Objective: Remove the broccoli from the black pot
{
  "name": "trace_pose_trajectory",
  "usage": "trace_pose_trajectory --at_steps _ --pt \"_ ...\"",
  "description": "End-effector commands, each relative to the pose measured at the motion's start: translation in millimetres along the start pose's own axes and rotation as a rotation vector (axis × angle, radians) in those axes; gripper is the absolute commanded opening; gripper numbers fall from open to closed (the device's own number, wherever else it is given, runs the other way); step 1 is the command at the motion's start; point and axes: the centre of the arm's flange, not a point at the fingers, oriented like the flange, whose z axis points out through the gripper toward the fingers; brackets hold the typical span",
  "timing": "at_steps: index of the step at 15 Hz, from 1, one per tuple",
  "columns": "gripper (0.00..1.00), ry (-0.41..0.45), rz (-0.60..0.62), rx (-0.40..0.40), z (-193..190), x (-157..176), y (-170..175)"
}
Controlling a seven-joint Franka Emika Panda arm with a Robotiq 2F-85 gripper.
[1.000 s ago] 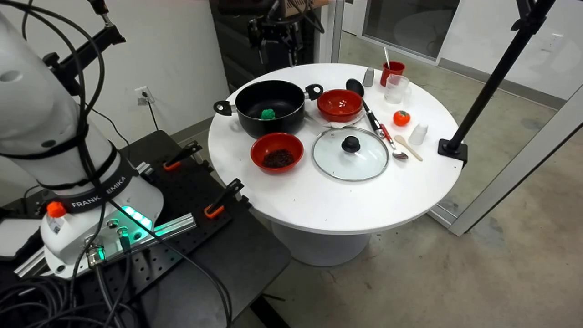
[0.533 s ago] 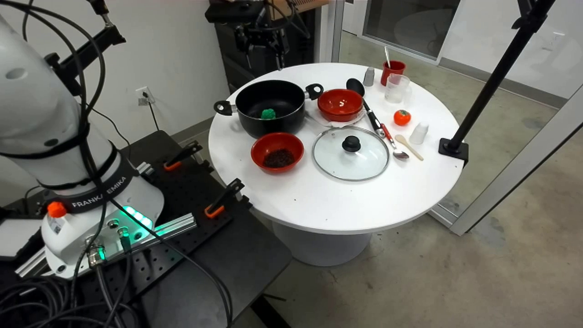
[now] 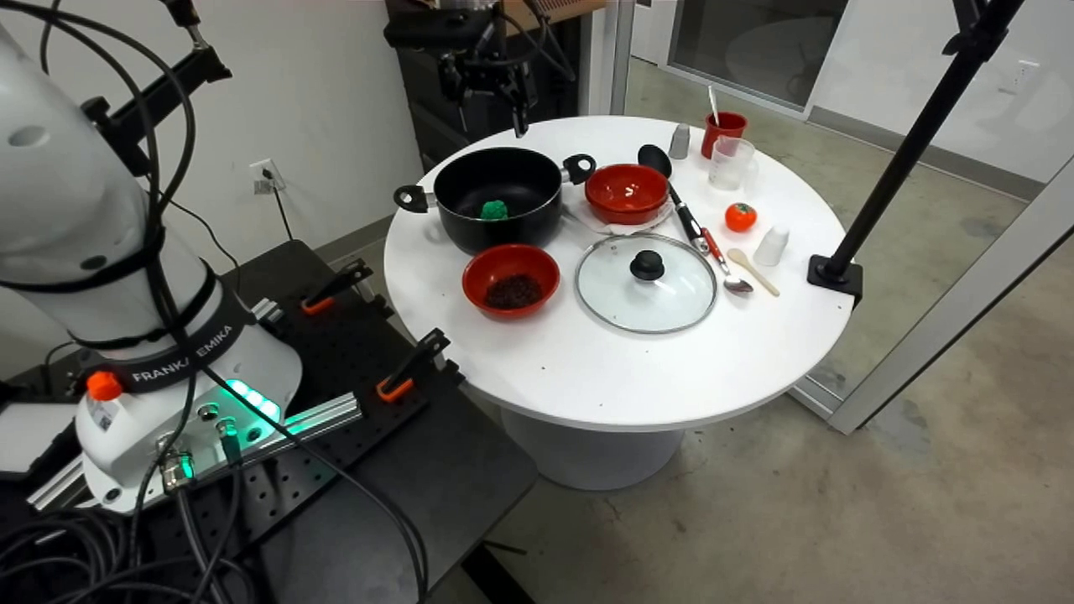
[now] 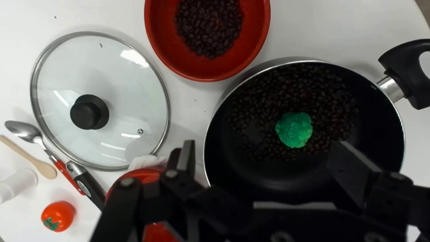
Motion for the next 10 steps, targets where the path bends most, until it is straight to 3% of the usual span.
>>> trace_pose_trajectory --at_steps 1,6,10 --pt "1.0 0.002 0.049 0.028 12 18 6" --pt "1.0 0.021 0.043 0.031 28 45 -7" --pt "1.0 -0.004 -0.002 0.019 52 68 -37"
